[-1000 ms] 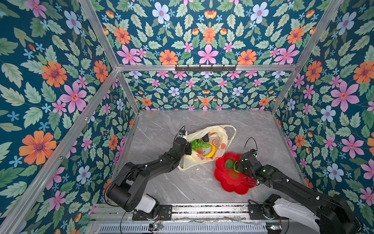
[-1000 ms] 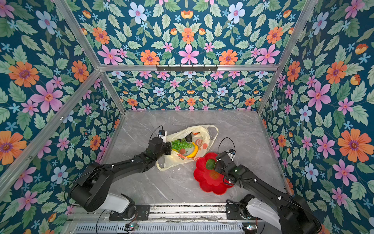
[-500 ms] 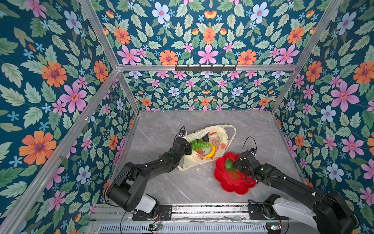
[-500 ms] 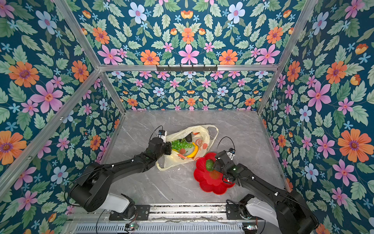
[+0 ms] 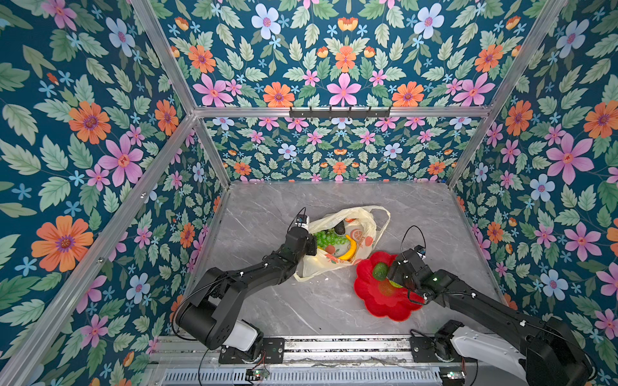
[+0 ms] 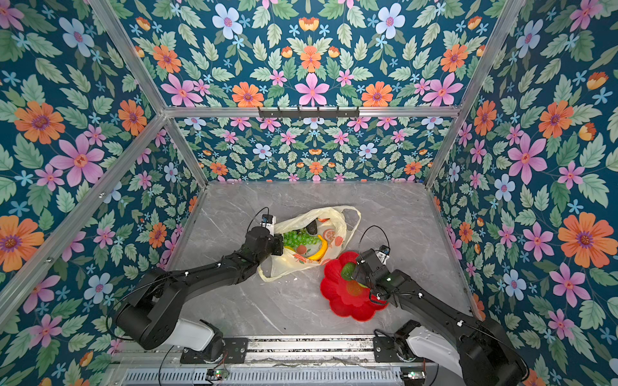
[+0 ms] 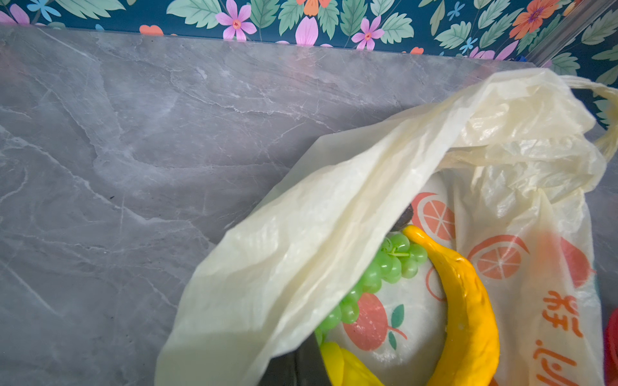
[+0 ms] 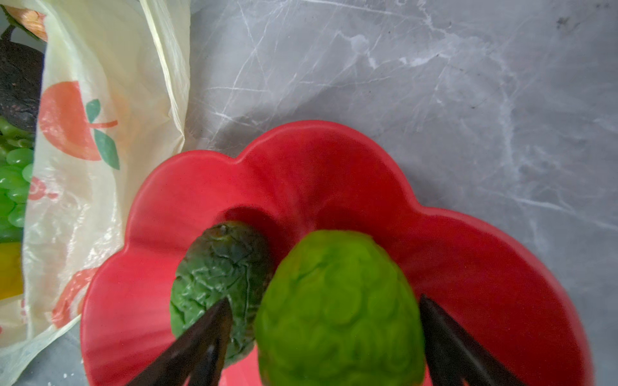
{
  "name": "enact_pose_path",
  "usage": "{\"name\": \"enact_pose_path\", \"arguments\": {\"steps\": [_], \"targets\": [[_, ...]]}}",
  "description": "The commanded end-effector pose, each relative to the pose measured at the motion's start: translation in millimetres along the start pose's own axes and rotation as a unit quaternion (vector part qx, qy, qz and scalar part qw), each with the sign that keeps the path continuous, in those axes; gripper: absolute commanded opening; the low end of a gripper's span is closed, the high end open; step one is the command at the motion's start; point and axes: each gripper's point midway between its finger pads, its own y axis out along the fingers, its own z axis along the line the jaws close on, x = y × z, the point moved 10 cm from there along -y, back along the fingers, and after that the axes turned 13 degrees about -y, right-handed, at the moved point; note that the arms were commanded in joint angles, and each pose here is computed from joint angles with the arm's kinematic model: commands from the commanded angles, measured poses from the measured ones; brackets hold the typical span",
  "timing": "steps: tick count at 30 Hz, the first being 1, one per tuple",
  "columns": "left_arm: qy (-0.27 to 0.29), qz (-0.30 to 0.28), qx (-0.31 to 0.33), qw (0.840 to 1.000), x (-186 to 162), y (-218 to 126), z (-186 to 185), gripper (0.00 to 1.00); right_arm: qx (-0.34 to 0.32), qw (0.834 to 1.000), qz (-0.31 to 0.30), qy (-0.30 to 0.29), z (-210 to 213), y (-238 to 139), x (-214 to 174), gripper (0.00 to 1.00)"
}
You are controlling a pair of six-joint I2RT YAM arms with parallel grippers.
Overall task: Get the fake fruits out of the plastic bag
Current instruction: 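Lower the custard apple into the red plate with the right gripper, then open the right gripper and lift it away from the plate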
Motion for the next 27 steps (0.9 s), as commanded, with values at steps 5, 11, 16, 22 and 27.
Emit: {"name": "enact_pose_path", "arguments": {"steps": [5,11,16,22,27], "targets": [[0.004,-0.003,0.002,1.0,1.1,-0.9,0.0,0.0,-0.005,1.0,0.002,0.0,0.1,-6.7,2.9,0.89],[0.002,-0.004,0.001,1.0,1.7,-1.1,0.0,0.0,-0.012,1.0,-0.003,-0.009,2.1,-17.5,10.6,0.89],[-0.001,-0.005,-0.002,1.0,1.4,-1.9,-0.8,0.0,0.023,0.999,-0.013,-0.04,19.7,-31.2,30.6,0.91],[0.004,-0.029,-0.005,1.0,2.2,-11.2,-5.2,0.0,0.103,0.991,-0.033,-0.075,58.3,-38.5,62.4,0.88],[0.005,-0.043,-0.003,0.999,2.8,-16.4,-5.3,0.0,0.155,0.974,-0.035,-0.16,105.8,-27.7,85.4,0.87]]}}
